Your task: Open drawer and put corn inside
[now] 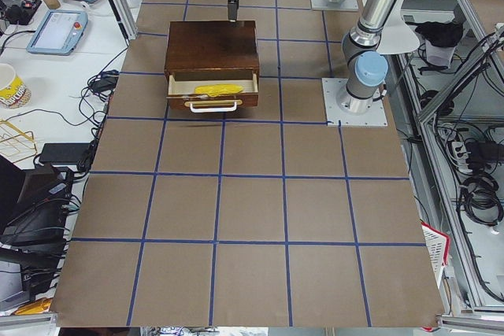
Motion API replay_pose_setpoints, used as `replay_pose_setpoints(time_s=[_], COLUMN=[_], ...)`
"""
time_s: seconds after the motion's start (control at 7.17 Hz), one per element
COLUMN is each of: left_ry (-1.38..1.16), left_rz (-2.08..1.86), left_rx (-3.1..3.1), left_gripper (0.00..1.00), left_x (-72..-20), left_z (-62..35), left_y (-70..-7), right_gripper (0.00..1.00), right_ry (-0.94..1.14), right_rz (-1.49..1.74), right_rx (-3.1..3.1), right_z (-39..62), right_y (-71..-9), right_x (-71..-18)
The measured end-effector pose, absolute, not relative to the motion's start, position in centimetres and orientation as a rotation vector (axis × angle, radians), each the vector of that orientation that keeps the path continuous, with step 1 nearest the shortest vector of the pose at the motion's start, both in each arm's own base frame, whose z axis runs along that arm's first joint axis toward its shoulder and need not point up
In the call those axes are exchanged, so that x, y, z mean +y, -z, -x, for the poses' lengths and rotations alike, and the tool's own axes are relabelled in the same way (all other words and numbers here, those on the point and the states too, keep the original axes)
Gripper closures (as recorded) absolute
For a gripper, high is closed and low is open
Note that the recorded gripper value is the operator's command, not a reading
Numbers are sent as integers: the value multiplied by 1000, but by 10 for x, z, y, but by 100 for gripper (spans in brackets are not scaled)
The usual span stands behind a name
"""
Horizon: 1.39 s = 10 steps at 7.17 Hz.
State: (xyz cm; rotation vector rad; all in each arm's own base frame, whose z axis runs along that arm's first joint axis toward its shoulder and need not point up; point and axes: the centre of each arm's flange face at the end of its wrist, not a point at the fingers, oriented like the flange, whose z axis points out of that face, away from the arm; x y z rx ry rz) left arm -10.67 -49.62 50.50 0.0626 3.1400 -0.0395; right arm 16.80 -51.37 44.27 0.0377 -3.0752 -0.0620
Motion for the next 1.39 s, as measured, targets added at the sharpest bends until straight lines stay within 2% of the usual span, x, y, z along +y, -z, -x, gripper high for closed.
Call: replay_pose_setpoints(time_s=[1.39], left_ry=[-7], left_rz=[-88], left_rx=[3140], left_gripper=[0], left_x=[-483], left_z=[124], left_y=[-512], right_gripper=[0], right_ry=[62], right_rz=[-38], right_rx=[-3074], right_z=[-168], right_y=[-443], right_x=[-514])
